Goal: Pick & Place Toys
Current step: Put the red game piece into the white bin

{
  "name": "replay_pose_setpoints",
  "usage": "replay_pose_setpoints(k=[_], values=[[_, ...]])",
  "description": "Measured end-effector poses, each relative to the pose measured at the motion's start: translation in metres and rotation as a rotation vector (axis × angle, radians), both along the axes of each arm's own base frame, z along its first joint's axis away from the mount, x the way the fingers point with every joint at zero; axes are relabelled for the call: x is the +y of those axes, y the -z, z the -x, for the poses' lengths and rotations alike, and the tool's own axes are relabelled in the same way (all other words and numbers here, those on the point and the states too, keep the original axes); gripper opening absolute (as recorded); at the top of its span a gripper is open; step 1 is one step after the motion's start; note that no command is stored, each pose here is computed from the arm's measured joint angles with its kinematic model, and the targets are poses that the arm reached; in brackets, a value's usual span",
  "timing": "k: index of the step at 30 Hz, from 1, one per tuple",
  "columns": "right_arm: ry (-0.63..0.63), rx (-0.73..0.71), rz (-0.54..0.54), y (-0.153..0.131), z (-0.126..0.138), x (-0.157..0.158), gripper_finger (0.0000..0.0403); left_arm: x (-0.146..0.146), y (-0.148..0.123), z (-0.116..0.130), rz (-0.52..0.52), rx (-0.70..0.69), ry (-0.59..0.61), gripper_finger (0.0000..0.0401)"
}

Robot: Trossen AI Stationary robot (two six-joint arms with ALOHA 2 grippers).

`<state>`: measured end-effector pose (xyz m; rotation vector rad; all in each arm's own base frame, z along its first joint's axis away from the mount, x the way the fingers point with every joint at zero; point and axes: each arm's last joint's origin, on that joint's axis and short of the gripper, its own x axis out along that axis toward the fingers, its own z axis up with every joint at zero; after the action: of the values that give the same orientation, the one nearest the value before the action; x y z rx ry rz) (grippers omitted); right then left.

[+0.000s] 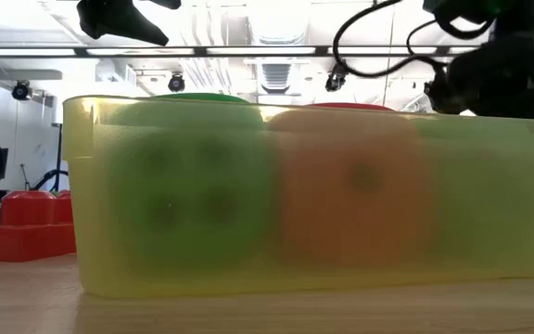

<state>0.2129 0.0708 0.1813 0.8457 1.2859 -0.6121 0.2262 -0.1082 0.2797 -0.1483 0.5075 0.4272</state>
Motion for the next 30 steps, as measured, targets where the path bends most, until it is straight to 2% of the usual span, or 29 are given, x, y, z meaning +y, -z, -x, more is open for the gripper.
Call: replay_pose_setpoints(k=[11,20,23,28,30], values=[[-0.016,0.030,0.037,0.018,-0.017,0.009,0.0223,0.000,0.000,0.000,-0.002,0.001,0.002,0.0346],[-0.084,0.089,0.066,0.032,-0.027,0.012,0.0220,0.000,0.000,0.000,-0.002,0.001,0.001,0.0346],[-0.114,0.087,0.068,0.031,-0.030,0.013,0.0195,0.000,0.000,0.000,-0.002,0.001,0.001,0.0346],[-0.123,0.084,0.050,0.029,-0.030,0.014,0.0103,0.000,0.000,0.000,-0.001,0.000,0.001,0.0346],[-0.131,0.082,0.043,0.028,-0.029,0.015,0.0088,0.000,0.000,0.000,-0.001,0.000,0.001,0.0346]])
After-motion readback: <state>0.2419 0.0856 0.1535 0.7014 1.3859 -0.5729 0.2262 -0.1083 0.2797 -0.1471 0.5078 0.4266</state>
